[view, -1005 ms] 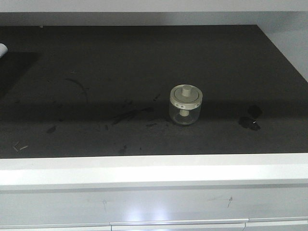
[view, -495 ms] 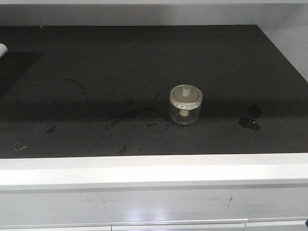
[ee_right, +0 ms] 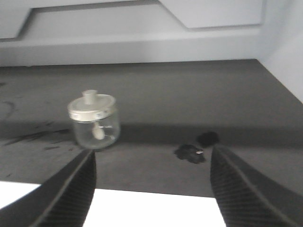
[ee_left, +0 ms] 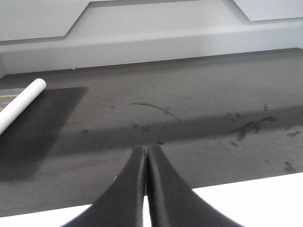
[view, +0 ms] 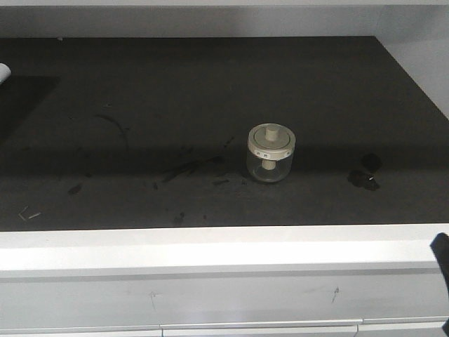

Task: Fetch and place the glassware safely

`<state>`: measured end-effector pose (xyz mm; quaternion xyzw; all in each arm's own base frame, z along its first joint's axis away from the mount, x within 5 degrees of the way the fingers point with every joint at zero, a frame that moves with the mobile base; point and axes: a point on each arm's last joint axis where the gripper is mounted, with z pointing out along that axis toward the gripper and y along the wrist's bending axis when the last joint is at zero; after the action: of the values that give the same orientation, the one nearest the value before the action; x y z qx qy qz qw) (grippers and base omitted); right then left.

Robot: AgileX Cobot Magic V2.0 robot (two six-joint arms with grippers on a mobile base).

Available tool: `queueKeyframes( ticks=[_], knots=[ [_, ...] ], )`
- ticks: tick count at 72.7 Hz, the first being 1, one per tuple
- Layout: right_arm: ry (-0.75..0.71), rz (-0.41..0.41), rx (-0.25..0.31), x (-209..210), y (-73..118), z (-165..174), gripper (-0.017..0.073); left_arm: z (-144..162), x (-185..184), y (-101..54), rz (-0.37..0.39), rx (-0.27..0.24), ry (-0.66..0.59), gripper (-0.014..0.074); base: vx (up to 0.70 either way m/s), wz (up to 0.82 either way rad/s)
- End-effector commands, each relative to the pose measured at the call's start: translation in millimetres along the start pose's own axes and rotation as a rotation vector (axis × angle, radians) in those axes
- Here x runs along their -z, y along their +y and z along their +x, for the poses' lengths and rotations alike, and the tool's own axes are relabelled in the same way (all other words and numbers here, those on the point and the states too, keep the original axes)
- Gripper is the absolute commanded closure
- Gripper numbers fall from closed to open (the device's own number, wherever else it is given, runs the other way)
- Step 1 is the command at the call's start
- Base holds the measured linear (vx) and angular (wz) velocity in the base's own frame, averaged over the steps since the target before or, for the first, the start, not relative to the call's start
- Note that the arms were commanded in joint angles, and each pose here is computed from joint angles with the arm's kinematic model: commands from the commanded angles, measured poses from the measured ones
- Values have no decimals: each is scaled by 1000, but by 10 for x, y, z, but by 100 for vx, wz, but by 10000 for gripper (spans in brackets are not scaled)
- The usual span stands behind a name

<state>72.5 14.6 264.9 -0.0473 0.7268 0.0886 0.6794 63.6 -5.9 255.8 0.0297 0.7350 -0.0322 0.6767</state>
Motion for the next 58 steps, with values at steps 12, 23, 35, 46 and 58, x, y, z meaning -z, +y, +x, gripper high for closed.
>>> queueKeyframes(
  ticks=[12, 23, 35, 46, 58],
  knots=[
    [-81, -127, 95, -312, 163, -442, 61, -144, 9, -4, 6, 8, -86, 601, 0, 0],
    [-131, -180, 122, -730, 325, -606, 61, -144, 9, -4, 6, 8, -86, 601, 0, 0],
    [-139, -249, 178, -1333, 603, -640, 61, -144, 9, -4, 6, 8, -86, 601, 0, 0],
    [-86, -260, 109, -1919, 785, -635, 61, -144, 9, -4, 6, 8, -86, 601, 0, 0],
    [-61, -257, 25, -2401, 910, -562, 61, -144, 9, -4, 6, 8, -86, 601, 0, -1]
  ],
)
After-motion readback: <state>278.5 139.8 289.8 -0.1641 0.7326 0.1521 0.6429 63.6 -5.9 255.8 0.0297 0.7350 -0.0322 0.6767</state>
